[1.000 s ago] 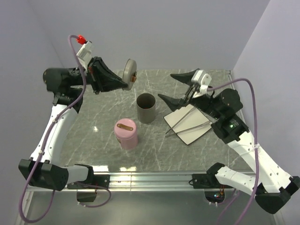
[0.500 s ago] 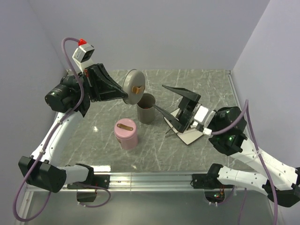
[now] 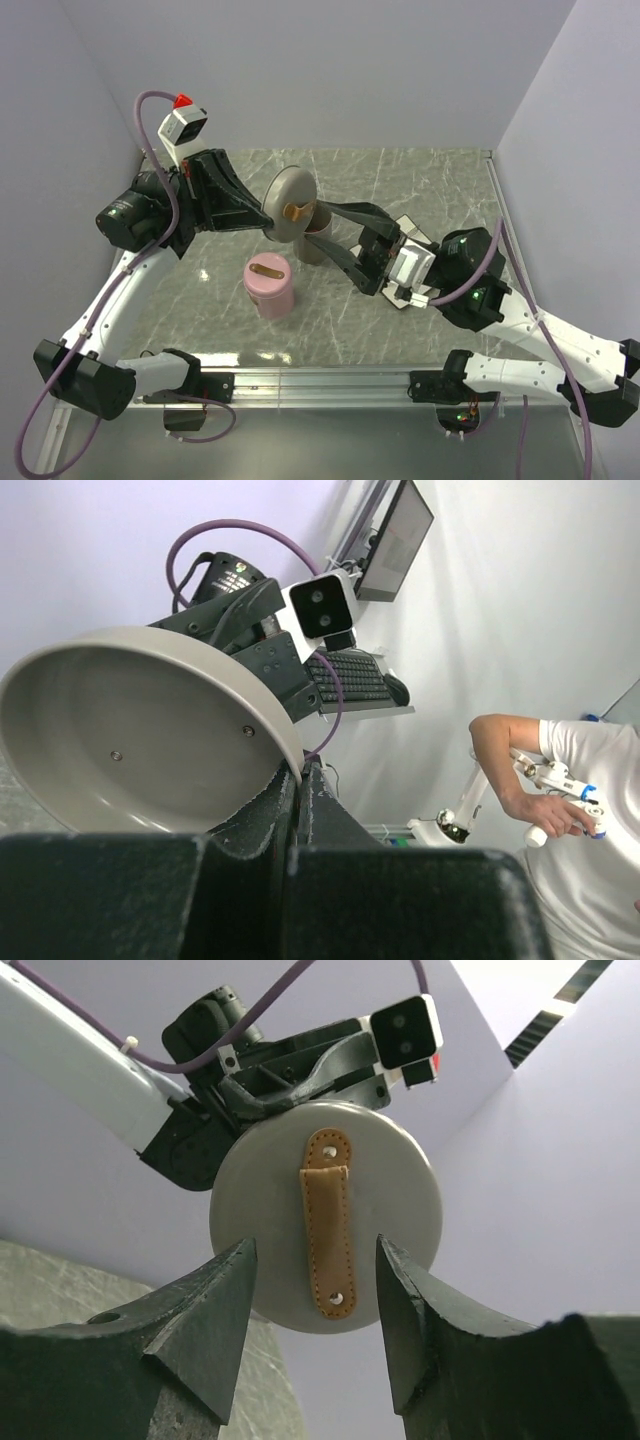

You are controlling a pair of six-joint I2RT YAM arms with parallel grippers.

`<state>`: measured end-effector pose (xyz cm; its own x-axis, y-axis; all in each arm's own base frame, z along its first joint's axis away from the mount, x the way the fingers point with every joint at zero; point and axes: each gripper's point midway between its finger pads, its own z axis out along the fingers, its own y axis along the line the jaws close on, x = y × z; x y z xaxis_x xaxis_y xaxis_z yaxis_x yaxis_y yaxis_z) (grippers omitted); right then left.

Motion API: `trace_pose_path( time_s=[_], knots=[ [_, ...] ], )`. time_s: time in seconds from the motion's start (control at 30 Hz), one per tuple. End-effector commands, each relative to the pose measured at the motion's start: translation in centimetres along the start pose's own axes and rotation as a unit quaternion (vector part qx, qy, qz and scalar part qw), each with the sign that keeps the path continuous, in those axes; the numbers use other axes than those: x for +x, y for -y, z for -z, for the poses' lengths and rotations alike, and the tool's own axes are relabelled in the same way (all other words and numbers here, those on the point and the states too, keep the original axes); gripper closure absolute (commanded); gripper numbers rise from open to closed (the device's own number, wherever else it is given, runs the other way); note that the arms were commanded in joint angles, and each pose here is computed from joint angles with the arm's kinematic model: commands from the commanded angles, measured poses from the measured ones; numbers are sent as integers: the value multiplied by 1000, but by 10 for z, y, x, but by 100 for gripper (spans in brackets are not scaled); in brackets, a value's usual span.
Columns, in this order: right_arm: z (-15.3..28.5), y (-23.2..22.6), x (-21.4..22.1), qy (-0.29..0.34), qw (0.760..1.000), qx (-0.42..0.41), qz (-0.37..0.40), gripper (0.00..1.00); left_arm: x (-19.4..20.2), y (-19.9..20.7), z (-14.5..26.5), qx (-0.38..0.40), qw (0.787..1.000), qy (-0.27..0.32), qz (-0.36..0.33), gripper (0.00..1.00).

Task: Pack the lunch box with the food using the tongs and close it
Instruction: Pick up the box lid from the center of the board.

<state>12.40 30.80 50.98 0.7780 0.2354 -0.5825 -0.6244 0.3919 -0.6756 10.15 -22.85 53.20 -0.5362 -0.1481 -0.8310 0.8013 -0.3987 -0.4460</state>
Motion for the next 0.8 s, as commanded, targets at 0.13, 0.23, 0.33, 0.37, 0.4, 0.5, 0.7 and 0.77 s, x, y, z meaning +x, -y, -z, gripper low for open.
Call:
trace_pose_path(
  time_s=[0.13, 0.23, 0.33, 0.37, 0.4, 0.5, 0.7, 0.77],
  knots=[
    [-12, 11, -15, 24, 1000, 11, 9, 44, 14, 40, -3, 65, 989, -11, -130, 100],
    [-15, 9, -13, 24, 1000, 6, 14, 45, 16, 39, -5, 65, 990, -16, -126, 100],
    [-18, 9, -11, 25, 1000, 9, 14, 46, 18, 40, -5, 68, 989, -20, -126, 100],
    [-19, 9, -10, 25, 1000, 8, 17, 46, 20, 42, -6, 69, 989, -22, -127, 100],
    [-19, 8, -10, 25, 1000, 7, 17, 47, 20, 40, -6, 69, 990, -22, -124, 100],
    [-21, 11, -13, 30, 999, 10, 20, 47, 24, 37, -6, 69, 990, -24, -117, 100],
    [-23, 11, -17, 33, 999, 0, 22, 54, 25, 37, -7, 75, 991, -26, -112, 100],
    [-22, 7, -14, 28, 999, -8, 19, 59, 25, 38, -8, 78, 990, -28, -112, 100]
  ],
)
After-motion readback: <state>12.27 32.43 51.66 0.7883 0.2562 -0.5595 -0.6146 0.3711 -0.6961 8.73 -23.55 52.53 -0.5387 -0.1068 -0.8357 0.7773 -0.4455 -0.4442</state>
